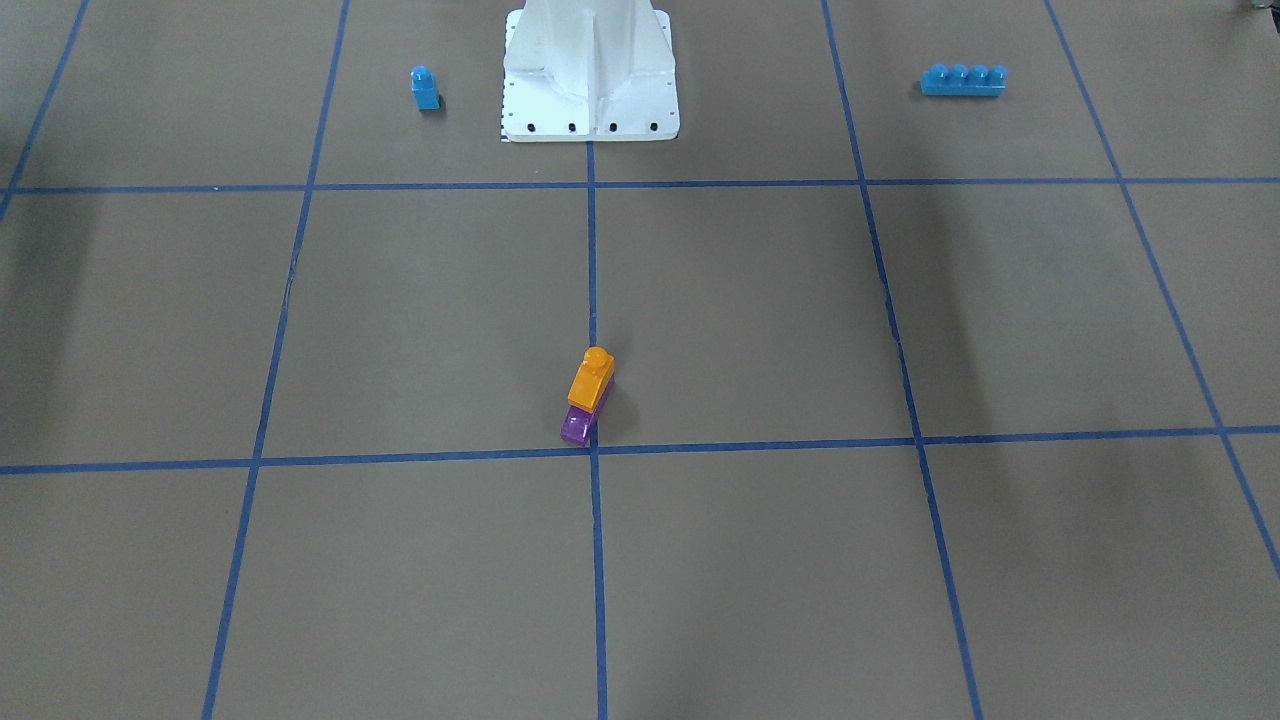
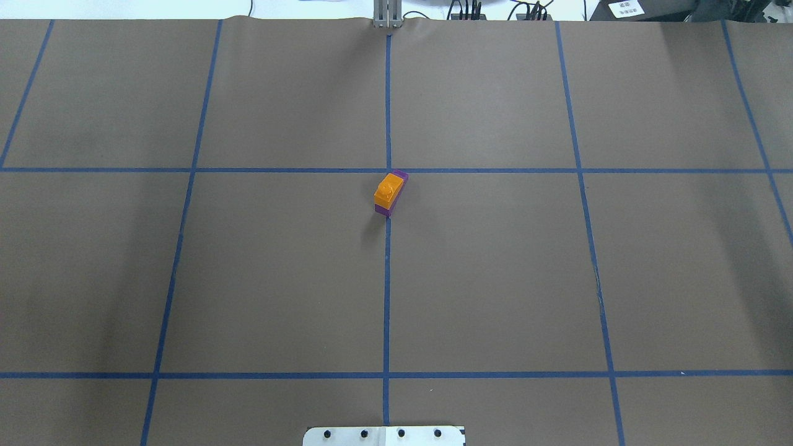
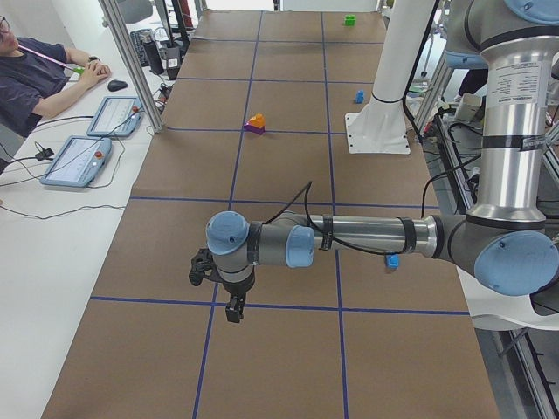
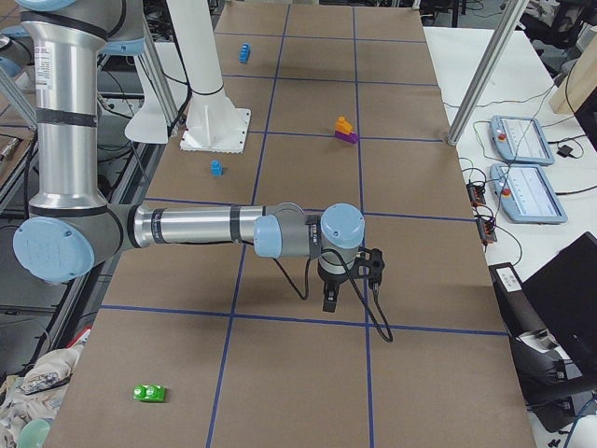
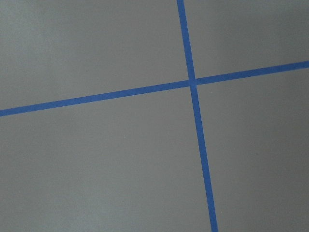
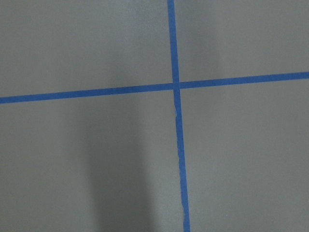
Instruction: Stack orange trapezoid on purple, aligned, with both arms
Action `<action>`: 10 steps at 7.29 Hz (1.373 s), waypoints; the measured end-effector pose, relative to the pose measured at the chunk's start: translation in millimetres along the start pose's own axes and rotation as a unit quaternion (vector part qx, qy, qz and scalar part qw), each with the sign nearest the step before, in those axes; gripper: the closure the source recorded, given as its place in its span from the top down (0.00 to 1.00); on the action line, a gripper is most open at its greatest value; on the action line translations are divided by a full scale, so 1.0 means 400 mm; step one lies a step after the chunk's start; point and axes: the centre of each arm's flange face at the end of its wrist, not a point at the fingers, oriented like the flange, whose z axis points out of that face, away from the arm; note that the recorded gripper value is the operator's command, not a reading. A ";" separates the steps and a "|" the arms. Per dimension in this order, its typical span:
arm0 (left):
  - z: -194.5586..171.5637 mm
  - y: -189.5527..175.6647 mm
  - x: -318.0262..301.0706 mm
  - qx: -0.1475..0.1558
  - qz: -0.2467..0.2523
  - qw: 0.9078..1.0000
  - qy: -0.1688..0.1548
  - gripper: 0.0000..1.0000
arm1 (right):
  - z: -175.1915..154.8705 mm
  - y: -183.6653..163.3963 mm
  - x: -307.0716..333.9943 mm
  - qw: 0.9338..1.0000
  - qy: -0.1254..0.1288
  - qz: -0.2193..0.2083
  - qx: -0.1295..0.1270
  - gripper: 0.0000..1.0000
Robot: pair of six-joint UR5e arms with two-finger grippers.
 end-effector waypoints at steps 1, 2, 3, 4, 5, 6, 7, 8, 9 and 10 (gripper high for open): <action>0.000 -0.003 0.001 -0.002 -0.003 1.000 0.000 1.00 | -0.005 -0.006 -0.008 1.000 0.000 0.009 -0.009 1.00; 0.001 -0.005 0.002 -0.005 -0.007 1.000 0.002 1.00 | -0.006 -0.008 -0.009 1.000 0.000 0.015 -0.014 1.00; 0.003 -0.005 0.003 -0.011 -0.012 1.000 0.007 1.00 | -0.003 -0.007 -0.006 1.000 0.000 0.020 -0.019 1.00; 0.005 -0.004 0.004 -0.014 -0.015 1.000 0.012 1.00 | 0.002 -0.004 0.000 1.000 0.000 0.022 -0.022 1.00; 0.006 -0.005 0.004 -0.014 -0.016 1.000 0.013 1.00 | 0.007 0.001 0.006 0.999 0.001 0.021 -0.025 1.00; 0.005 -0.007 0.005 -0.014 -0.015 1.000 0.014 1.00 | 0.010 0.005 0.012 1.000 0.002 0.014 -0.027 1.00; 0.003 -0.008 0.007 -0.013 -0.015 1.000 0.014 1.00 | 0.013 0.008 0.019 1.000 0.003 -0.004 -0.028 1.00; 0.001 -0.009 0.008 -0.012 -0.014 1.000 0.014 1.00 | 0.017 0.012 0.029 0.999 0.006 -0.024 -0.030 1.00; 0.000 -0.010 0.008 -0.012 -0.013 1.000 0.013 1.00 | 0.021 0.017 0.042 0.999 0.007 -0.040 -0.031 1.00; 0.000 -0.011 0.009 -0.011 -0.011 1.000 0.011 1.00 | 0.023 0.021 0.054 0.998 0.008 -0.055 -0.031 1.00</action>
